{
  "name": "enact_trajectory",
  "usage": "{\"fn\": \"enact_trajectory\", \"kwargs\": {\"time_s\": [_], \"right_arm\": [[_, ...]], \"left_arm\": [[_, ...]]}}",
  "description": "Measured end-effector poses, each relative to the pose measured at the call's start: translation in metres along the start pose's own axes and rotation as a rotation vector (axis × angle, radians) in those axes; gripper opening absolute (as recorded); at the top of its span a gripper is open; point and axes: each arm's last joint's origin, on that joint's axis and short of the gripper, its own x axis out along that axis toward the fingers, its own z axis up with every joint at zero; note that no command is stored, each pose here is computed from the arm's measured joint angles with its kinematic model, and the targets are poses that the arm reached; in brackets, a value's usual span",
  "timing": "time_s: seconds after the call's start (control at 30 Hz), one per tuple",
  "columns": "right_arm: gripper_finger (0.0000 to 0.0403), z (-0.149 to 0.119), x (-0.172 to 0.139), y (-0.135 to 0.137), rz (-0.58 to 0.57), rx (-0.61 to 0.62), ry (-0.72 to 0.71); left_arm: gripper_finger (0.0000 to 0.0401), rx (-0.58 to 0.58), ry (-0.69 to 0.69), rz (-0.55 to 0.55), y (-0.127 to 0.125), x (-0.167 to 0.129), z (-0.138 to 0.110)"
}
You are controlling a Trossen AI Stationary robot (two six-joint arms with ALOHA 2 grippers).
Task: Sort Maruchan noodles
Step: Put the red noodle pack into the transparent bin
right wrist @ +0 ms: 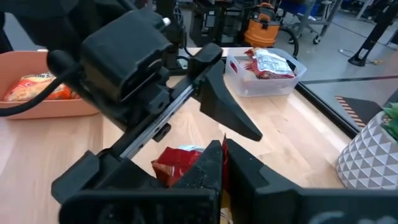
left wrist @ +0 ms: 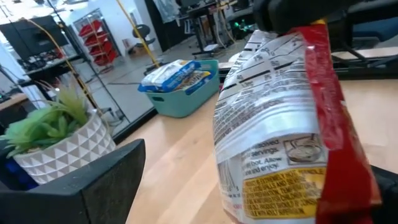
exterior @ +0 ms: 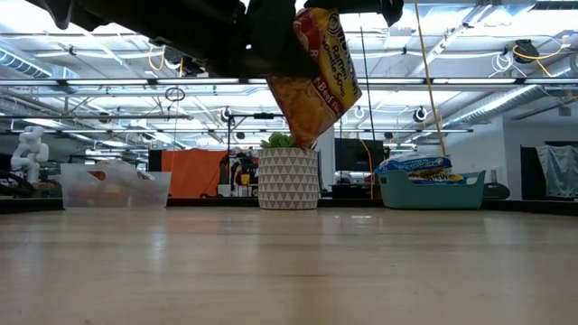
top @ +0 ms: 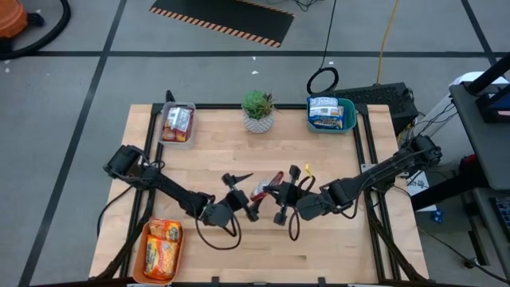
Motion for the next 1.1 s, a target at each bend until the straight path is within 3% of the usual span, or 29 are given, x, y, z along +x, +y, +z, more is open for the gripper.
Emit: {"fn": "enact_trajectory", "kwargs": {"time_s": [0.33,0.9,1.1], "right_arm": [[0.0,-0.0007,-0.001,0.0011,0.004,-0.005,0.003],[0.0,-0.0005,-0.0006,0.0006,-0.001,-0.034,0.002],[0.0,-0.0005,-0.0005,0.0004,-0.002,-0.053,0.003]], "left_arm": [[0.0387,-0.112,0.019,-0.092,0.002,0.0084,-0.0022],[0.0176,-0.062,0.058,-0.101,0.0002,0.0055,-0.0084],[0.0146,-0.034,0.061,-0.102,0.0002,0.0056,-0.009]]}}
